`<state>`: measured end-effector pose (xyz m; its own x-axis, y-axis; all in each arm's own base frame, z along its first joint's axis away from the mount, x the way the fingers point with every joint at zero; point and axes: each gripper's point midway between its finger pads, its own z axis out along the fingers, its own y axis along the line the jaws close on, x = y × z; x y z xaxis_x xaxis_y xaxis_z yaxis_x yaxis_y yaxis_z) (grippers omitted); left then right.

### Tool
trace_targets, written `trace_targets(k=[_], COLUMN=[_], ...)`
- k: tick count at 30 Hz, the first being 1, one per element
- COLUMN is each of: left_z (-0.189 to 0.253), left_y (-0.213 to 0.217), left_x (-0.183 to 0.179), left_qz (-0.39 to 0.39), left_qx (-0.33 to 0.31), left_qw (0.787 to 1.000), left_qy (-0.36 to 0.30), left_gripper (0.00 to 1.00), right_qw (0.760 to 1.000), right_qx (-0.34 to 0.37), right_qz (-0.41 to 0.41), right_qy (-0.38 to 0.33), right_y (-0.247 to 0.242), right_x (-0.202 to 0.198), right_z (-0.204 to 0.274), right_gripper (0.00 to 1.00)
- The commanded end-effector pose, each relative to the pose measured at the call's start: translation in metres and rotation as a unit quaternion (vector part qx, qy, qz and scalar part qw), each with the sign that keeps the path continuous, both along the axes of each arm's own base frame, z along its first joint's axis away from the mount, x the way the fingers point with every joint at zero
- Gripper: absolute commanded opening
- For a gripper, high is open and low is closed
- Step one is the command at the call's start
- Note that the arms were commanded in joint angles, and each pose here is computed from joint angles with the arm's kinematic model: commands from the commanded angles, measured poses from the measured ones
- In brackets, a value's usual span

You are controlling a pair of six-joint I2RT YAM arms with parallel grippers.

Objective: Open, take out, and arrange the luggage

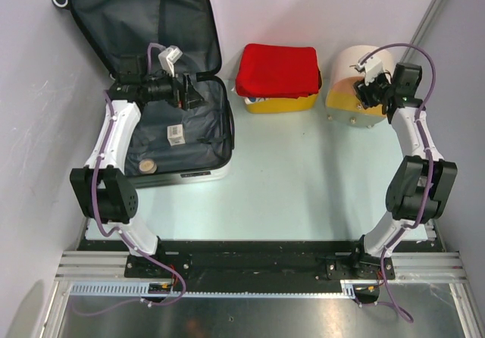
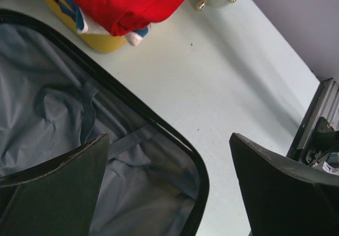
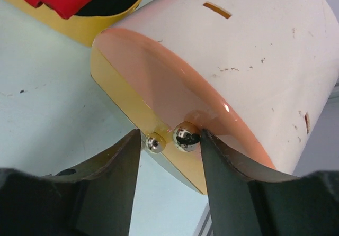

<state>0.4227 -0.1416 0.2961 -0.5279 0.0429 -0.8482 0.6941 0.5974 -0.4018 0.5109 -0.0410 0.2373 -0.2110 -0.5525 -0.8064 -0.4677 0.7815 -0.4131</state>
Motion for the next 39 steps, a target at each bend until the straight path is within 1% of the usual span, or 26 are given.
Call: trace_targets(k=[1, 3, 4, 5, 6, 7, 8, 9, 10, 11, 13, 14, 15, 16, 17, 18, 20, 21, 22, 23, 25, 31, 35, 39], left_z=[0.002, 0.003, -0.001, -0.002, -0.001, -0.003, -0.004, -0.005, -0.003, -0.001, 0.002, 0.002, 0.001, 0.002, 0.003, 0.004, 0.007, 0.007, 0.008, 0.009, 0.006, -0.002, -0.009, -0.012], left_y=[0.009, 0.012, 0.013, 0.015, 0.016, 0.017, 0.019, 0.019, 0.019, 0.018, 0.018, 0.017, 0.017, 0.016, 0.015, 0.014, 0.014, 0.013, 0.024, 0.024, 0.024, 0.028, 0.035, 0.038], left_x=[-0.004, -0.007, -0.008, -0.008, -0.009, -0.009, -0.008, -0.006, -0.005, -0.004, 0.0, 0.002, 0.003, 0.005, 0.005, 0.005, 0.004, 0.002, 0.004, 0.003, 0.001, -0.001, 0.0, 0.002], left_qz=[0.015, 0.022, 0.025, 0.031, 0.034, 0.039, 0.046, 0.048, 0.051, 0.054, 0.06, 0.061, 0.063, 0.064, 0.062, 0.061, 0.059, 0.055, 0.068, 0.067, 0.066, 0.071, 0.08, 0.085], left_qx=[0.028, 0.037, 0.04, 0.045, 0.047, 0.049, 0.052, 0.051, 0.047, 0.043, 0.035, 0.032, 0.03, 0.025, 0.022, 0.019, 0.018, 0.015, 0.013, 0.012, 0.011, 0.017, 0.022, 0.025], left_qw=[0.999, 0.998, 0.998, 0.998, 0.998, 0.997, 0.997, 0.997, 0.997, 0.997, 0.997, 0.997, 0.997, 0.997, 0.998, 0.998, 0.998, 0.998, 0.997, 0.997, 0.997, 0.997, 0.996, 0.996], left_qy=[-0.033, -0.039, -0.036, -0.038, -0.04, -0.037, -0.034, -0.034, -0.032, -0.033, -0.032, -0.031, -0.029, -0.026, -0.025, -0.025, -0.028, -0.028, -0.028, -0.027, -0.024, -0.018, -0.013, -0.011], left_gripper=[1.0, 1.0, 1.0, 1.0, 1.0, 1.0, 1.0, 1.0, 1.0, 1.0, 0.99, 1.0, 1.0, 1.0, 1.0, 1.0, 1.0, 1.0, 1.0, 1.0, 1.0, 1.0, 1.0, 1.0], right_qw=[0.998, 0.995, 0.992, 0.983, 0.976, 0.958, 0.949, 0.939, 0.925, 0.902, 0.878, 0.854, 0.849, 0.839, 0.831, 0.82, 0.807, 0.8, 0.798, 0.795, 0.792, 0.781, 0.779, 0.777], right_qx=[0.019, 0.079, 0.104, 0.167, 0.196, 0.254, 0.277, 0.302, 0.328, 0.376, 0.416, 0.454, 0.465, 0.469, 0.479, 0.496, 0.511, 0.527, 0.533, 0.536, 0.543, 0.559, 0.565, 0.57], right_qz=[-0.022, -0.038, -0.049, -0.073, -0.091, -0.13, -0.146, -0.166, -0.189, -0.212, -0.237, -0.253, -0.251, -0.275, -0.282, -0.285, -0.295, -0.286, -0.281, -0.283, -0.276, -0.277, -0.272, -0.267], right_qy=[-0.059, -0.043, -0.049, -0.032, -0.031, -0.014, -0.013, -0.001, -0.01, 0.0, 0.012, 0.014, -0.009, -0.003, -0.007, -0.022, -0.016, -0.03, -0.032, -0.03, -0.048, -0.024, -0.016, -0.014], right_y=[-0.006, -0.008, -0.007, -0.005, -0.006, -0.006, -0.004, -0.003, -0.003, 0.001, 0.006, 0.006, 0.004, -0.001, -0.003, -0.009, -0.013, -0.015, -0.019, -0.022, -0.029, -0.026, -0.019, -0.016], right_x=[0.016, 0.004, -0.006, -0.015, -0.029, -0.036, -0.042, -0.049, -0.055, -0.058, -0.062, -0.061, -0.056, -0.056, -0.053, -0.048, -0.041, -0.035, -0.031, -0.026, -0.018, -0.004, 0.003, 0.01], right_z=[0.038, 0.041, 0.056, 0.057, 0.061, 0.058, 0.059, 0.043, 0.049, 0.047, 0.029, 0.024, 0.027, 0.003, -0.002, 0.0, -0.016, -0.009, -0.011, -0.019, -0.017, -0.045, -0.05, -0.05], right_gripper=[0.57, 0.59, 0.6, 0.61, 0.61, 0.61, 0.62, 0.64, 0.65, 0.66, 0.66, 0.66, 0.66, 0.66, 0.66, 0.65, 0.64, 0.63, 0.62, 0.61, 0.58, 0.53, 0.53, 0.55])
